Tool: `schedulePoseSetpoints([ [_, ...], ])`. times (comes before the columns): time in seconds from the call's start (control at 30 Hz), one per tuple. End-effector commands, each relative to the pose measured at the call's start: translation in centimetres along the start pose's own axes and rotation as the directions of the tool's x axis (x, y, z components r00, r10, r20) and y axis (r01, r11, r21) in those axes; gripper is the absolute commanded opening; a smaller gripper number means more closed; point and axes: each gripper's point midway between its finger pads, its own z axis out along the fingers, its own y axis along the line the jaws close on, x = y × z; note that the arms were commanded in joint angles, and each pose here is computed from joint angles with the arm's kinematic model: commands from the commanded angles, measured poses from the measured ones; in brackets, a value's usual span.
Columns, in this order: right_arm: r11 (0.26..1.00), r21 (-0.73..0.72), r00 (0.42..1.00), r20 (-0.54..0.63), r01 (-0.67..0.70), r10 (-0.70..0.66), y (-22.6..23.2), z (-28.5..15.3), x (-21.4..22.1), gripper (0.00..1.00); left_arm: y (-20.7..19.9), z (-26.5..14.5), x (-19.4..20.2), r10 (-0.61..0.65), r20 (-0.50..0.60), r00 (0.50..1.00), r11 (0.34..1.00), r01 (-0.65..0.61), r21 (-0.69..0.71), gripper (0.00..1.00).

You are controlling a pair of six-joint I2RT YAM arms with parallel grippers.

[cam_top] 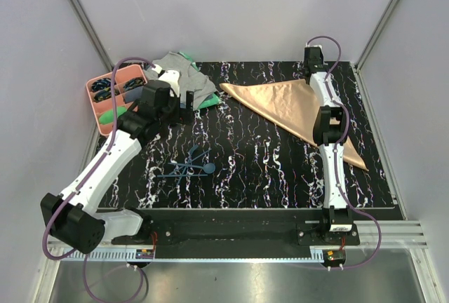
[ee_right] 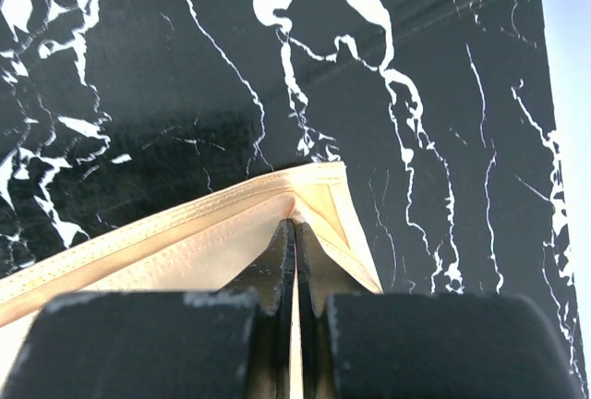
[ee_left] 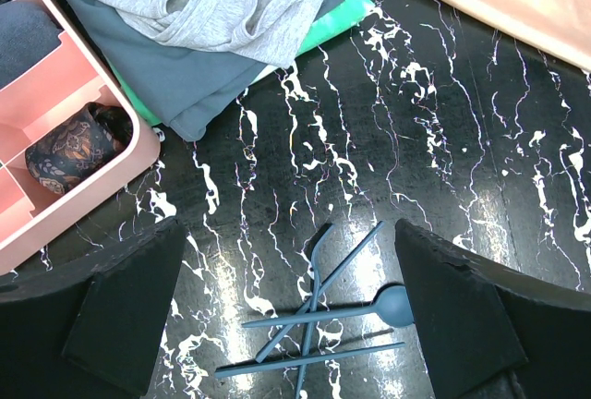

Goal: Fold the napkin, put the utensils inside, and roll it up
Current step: Fold the napkin

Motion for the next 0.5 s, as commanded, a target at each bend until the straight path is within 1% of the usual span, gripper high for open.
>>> schedulePoseSetpoints([
  [0.0, 1.000, 0.016, 0.995, 0.094, -0.023, 0.021, -0.89, -0.15, -2.99, 0.00, 0.30, 0.23, -1.38, 0.001, 0.053, 0.999, 1.000, -0.001, -0.014, 0.99],
  [0.23, 0.999, 0.044, 0.996, 0.092, -0.005, 0.001, -0.97, 0.64, -2.40, 0.00, 0.30, 0.28, -1.34, 0.002, 0.052, 0.999, 1.000, -0.001, -0.014, 0.99],
  [0.47, 0.999, 0.049, 0.992, 0.127, -0.013, 0.007, -0.94, 0.79, -3.23, 0.00, 0.30, 0.34, -1.30, 0.004, 0.049, 0.999, 1.000, -0.003, -0.015, 0.99],
])
